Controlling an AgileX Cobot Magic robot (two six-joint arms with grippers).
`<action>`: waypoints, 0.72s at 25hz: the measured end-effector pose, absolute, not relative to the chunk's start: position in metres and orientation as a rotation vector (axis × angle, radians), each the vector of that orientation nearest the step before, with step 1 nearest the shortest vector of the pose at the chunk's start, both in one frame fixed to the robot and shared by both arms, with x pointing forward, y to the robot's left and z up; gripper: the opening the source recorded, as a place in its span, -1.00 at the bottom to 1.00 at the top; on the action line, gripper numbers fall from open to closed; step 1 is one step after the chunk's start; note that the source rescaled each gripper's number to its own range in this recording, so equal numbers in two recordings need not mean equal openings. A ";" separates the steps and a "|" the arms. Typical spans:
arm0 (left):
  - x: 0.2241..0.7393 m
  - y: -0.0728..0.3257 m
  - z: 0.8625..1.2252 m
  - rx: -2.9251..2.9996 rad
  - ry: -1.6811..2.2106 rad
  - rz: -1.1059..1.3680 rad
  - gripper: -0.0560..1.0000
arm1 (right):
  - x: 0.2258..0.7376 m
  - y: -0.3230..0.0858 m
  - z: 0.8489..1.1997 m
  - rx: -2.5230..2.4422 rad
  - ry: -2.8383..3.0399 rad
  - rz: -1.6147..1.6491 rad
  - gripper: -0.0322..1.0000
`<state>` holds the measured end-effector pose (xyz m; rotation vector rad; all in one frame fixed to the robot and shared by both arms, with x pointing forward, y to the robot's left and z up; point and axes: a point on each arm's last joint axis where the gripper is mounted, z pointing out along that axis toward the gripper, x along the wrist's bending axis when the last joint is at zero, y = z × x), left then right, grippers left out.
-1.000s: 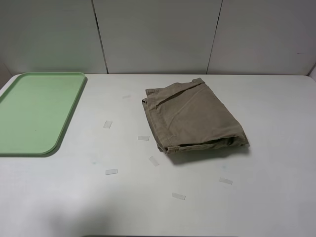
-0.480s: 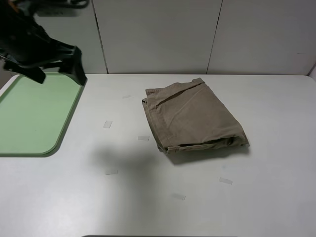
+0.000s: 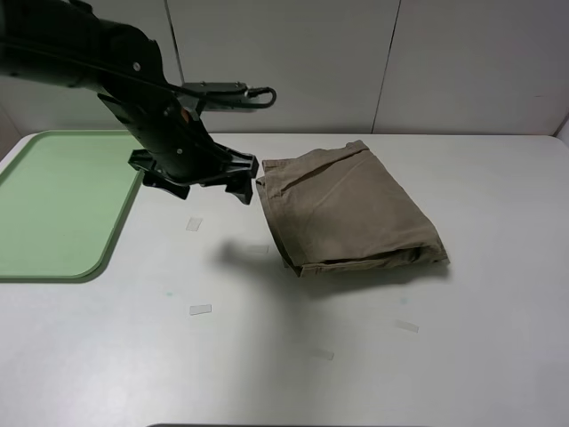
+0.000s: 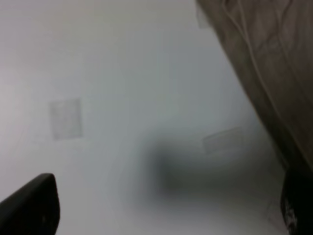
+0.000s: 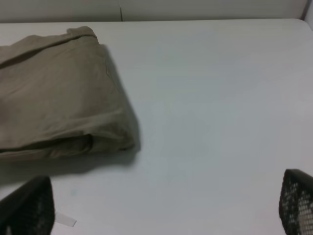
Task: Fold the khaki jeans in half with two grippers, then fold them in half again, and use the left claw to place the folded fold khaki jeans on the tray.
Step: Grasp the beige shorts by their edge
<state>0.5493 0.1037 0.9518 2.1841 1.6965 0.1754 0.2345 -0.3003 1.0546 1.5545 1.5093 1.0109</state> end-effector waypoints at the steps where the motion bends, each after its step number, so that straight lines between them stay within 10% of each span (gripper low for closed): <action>1: 0.549 0.098 0.946 2.187 1.688 0.171 0.78 | 0.234 -0.300 1.055 1.555 1.509 1.011 1.00; 18: 0.559 0.030 0.879 2.060 1.663 0.120 0.78 | 0.234 -0.300 1.055 1.555 1.509 1.011 1.00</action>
